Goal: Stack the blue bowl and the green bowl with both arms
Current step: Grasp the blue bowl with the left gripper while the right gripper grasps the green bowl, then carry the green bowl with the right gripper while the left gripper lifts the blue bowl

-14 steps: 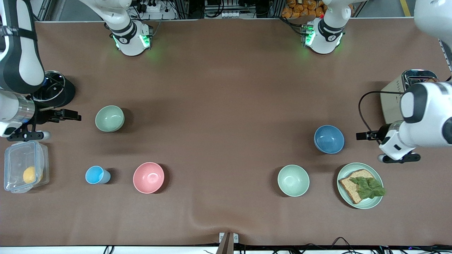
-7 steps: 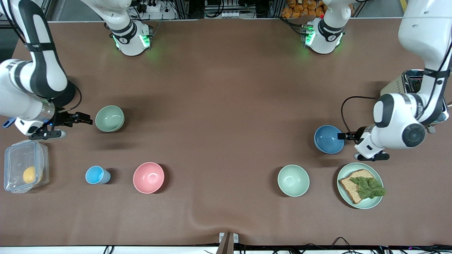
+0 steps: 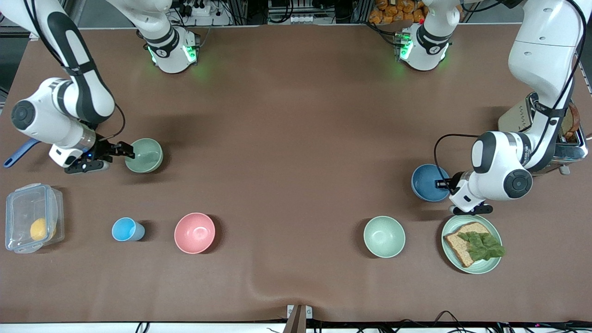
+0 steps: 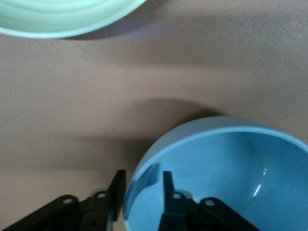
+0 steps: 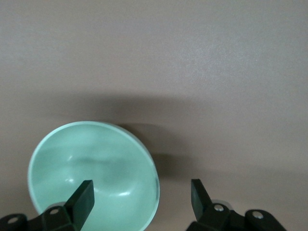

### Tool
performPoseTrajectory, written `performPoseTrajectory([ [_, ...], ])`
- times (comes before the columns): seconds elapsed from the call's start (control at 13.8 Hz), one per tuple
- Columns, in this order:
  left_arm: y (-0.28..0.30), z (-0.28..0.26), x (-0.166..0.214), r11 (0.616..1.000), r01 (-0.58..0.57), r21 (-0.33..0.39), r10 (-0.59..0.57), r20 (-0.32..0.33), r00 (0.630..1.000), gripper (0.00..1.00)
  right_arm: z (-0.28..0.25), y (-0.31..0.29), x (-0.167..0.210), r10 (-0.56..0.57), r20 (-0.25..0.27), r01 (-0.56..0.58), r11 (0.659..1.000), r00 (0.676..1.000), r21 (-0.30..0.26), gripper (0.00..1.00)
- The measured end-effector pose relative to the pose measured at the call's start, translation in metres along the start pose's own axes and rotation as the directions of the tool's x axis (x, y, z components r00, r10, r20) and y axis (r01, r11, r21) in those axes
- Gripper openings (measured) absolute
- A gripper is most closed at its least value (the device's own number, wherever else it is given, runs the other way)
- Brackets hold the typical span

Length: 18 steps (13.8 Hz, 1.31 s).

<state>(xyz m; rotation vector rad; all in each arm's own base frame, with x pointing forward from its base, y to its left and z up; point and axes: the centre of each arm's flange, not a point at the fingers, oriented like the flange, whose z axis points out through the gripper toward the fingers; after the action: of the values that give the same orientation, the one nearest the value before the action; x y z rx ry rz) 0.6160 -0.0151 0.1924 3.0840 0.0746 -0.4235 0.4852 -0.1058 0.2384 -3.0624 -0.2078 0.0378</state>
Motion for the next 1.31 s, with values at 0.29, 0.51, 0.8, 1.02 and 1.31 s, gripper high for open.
performPoseTrajectory([
  [0.29,0.002,-0.01,0.001,1.0,-0.004,0.0,0.004,-0.008,1.0,0.09,0.021,-0.004,-0.017,-0.005,-0.009,0.005,1.0,1.0,-0.009,0.61],
  [0.51,0.004,-0.024,0.004,1.0,-0.004,-0.002,0.004,-0.04,0.999,0.07,0.022,-0.004,-0.017,-0.006,-0.011,0.006,1.0,1.0,-0.01,0.28],
  [0.8,0.021,-0.084,0.001,0.999,0.034,-0.016,-0.036,-0.139,0.99,0.06,0.021,-0.004,-0.016,-0.022,-0.014,0.022,1.0,1.0,-0.011,0.04],
  [1.02,0.041,-0.124,-0.011,0.996,0.066,-0.054,-0.075,-0.188,0.979,0.06,0.016,-0.005,-0.012,-0.027,-0.017,0.027,1.0,0.999,-0.009,0.04],
  [1.31,0.079,-0.13,-0.023,0.993,0.093,-0.079,-0.106,-0.173,0.979,0.06,-0.017,-0.02,0.009,0.039,0.016,-0.04,0.996,0.999,0.075,0.04],
])
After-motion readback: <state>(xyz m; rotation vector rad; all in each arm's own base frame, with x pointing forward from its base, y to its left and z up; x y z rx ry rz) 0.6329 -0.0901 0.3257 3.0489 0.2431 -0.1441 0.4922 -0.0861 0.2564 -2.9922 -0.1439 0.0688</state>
